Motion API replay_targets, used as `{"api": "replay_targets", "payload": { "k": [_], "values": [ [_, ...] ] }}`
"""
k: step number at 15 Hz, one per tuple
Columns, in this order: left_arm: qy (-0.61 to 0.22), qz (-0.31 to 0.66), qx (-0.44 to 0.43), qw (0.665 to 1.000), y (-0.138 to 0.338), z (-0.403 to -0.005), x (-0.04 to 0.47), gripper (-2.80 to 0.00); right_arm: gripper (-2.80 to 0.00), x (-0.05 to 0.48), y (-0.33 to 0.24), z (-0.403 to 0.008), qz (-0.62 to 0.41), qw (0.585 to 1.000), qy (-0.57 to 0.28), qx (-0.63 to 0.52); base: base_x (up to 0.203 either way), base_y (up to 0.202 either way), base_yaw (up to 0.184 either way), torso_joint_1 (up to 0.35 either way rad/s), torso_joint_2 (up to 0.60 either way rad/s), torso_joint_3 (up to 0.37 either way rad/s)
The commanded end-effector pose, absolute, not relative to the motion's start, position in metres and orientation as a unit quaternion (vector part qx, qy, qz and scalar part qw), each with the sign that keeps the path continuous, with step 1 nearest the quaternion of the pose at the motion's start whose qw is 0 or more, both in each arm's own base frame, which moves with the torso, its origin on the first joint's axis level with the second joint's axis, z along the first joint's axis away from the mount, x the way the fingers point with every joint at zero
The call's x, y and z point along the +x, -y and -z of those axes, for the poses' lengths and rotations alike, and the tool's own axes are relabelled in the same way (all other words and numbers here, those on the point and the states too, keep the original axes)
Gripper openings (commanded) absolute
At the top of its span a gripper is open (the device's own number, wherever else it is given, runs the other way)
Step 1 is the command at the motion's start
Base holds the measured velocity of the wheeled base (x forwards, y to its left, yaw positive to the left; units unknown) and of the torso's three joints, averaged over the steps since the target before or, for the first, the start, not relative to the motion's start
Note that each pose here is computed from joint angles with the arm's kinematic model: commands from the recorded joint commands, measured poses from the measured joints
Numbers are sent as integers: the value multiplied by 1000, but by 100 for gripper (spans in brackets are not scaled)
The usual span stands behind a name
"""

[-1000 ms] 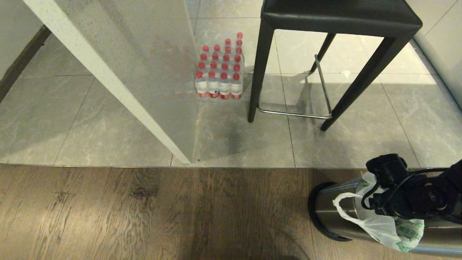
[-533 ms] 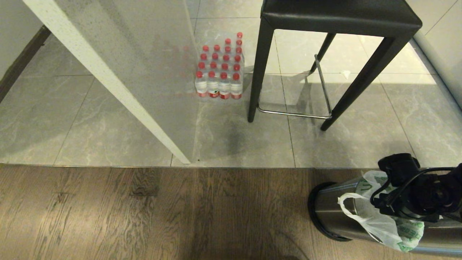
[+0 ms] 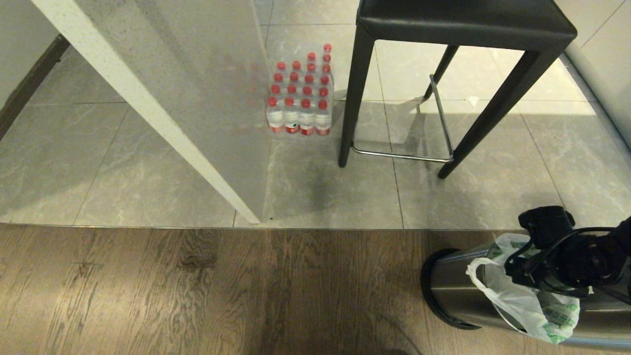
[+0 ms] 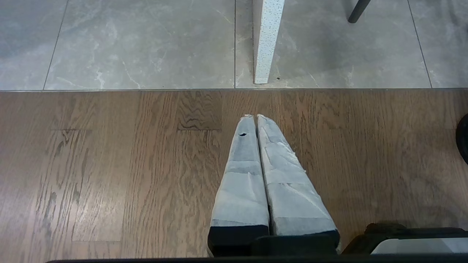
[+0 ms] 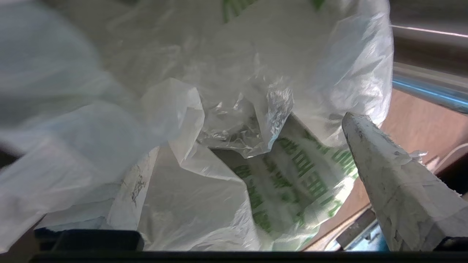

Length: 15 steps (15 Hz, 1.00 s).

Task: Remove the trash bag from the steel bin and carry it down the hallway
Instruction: Pick up the trash bag

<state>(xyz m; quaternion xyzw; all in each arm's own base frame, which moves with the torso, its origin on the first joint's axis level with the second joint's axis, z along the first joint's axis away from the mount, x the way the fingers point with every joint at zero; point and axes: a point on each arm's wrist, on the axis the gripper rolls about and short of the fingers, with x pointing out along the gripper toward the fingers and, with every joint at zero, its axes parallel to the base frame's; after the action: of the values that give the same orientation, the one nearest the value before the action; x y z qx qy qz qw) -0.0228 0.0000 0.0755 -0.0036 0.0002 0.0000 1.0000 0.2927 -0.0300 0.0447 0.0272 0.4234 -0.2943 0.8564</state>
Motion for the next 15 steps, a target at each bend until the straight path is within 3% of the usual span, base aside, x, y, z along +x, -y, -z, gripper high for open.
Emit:
{"api": "replay_targets", "payload": {
  "k": [1, 7, 15],
  "values": [
    [0, 0, -4, 1000, 0, -75, -23, -280, 0, 295, 36, -43, 299, 853, -426, 23, 0, 0, 0, 0, 0, 0],
    [0, 0, -4, 1000, 0, -75, -23, -280, 0, 297, 46, -34, 296, 847, -439, 36, 0, 0, 0, 0, 0, 0],
    [0, 0, -4, 1000, 0, -75, -23, -280, 0, 311, 49, -20, 252, 869, -416, 85, 0, 0, 0, 0, 0, 0]
  ]
}}
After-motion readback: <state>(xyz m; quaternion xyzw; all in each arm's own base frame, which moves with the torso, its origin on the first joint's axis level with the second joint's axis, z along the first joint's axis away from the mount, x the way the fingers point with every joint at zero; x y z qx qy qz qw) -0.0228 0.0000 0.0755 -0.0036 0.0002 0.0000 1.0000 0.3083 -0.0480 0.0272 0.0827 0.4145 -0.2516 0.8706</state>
